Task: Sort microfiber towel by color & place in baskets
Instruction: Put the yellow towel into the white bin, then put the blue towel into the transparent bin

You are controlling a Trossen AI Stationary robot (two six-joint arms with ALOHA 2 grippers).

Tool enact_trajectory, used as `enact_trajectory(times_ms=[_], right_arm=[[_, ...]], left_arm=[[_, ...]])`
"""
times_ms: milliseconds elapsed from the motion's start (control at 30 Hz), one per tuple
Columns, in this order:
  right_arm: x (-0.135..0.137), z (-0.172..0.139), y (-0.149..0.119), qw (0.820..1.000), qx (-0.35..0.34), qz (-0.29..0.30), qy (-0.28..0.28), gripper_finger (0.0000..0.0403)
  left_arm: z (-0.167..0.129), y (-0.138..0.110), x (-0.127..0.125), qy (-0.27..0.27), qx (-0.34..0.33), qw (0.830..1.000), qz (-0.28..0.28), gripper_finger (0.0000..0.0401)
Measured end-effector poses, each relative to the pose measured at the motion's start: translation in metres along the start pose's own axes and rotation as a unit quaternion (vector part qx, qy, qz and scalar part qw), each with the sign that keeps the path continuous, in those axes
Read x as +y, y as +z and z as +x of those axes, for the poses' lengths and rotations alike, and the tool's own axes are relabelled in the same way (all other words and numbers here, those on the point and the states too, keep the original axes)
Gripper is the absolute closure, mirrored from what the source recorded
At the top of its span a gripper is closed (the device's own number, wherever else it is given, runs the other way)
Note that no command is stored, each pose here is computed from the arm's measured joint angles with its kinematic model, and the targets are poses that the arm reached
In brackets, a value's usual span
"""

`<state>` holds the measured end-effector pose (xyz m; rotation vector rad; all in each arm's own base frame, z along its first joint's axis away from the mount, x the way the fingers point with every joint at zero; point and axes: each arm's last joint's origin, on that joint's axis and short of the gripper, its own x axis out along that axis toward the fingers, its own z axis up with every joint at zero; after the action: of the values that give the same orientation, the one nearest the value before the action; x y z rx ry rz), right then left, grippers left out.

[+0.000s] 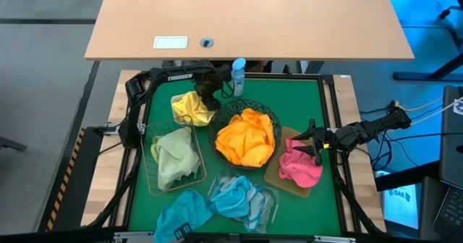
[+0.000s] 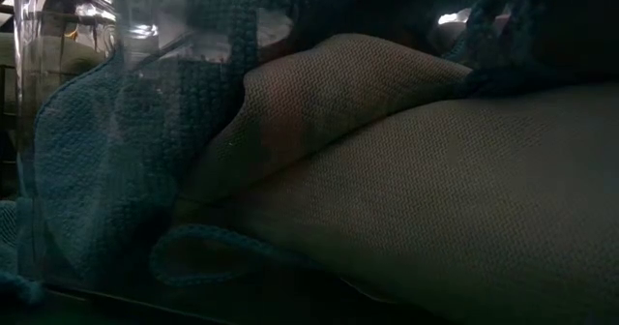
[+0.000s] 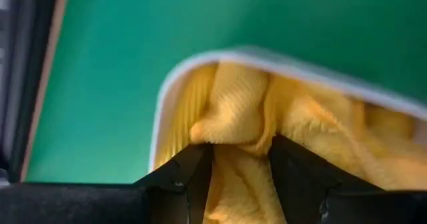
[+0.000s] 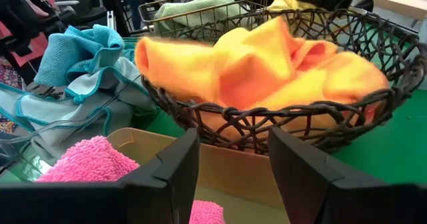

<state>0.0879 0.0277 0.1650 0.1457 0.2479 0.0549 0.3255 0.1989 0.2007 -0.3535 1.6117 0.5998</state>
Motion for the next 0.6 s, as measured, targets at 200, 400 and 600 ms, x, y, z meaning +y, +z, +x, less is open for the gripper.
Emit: enact_trajectory(times_ms=[200, 400, 600], right_arm=[[0.000, 0.000, 0.000, 1.000, 0.000, 0.000, 0.000, 0.0224], [0.000, 0.000, 0.000, 1.000, 0.000, 0.000, 0.000, 0.0224], [0.000, 0.000, 0.000, 1.000, 0.000, 0.000, 0.000, 0.0224]], left_arm=[[-0.027, 0.008, 0.004, -0.002, -0.034, 0.999, -0.004, 0.0259], [-0.063, 0.009, 0.008, -0.004, -0.046, 0.999, -0.004, 0.0259], [-0.107, 0.000, -0.005, -0.007, -0.060, 0.998, 0.019, 0.0259]])
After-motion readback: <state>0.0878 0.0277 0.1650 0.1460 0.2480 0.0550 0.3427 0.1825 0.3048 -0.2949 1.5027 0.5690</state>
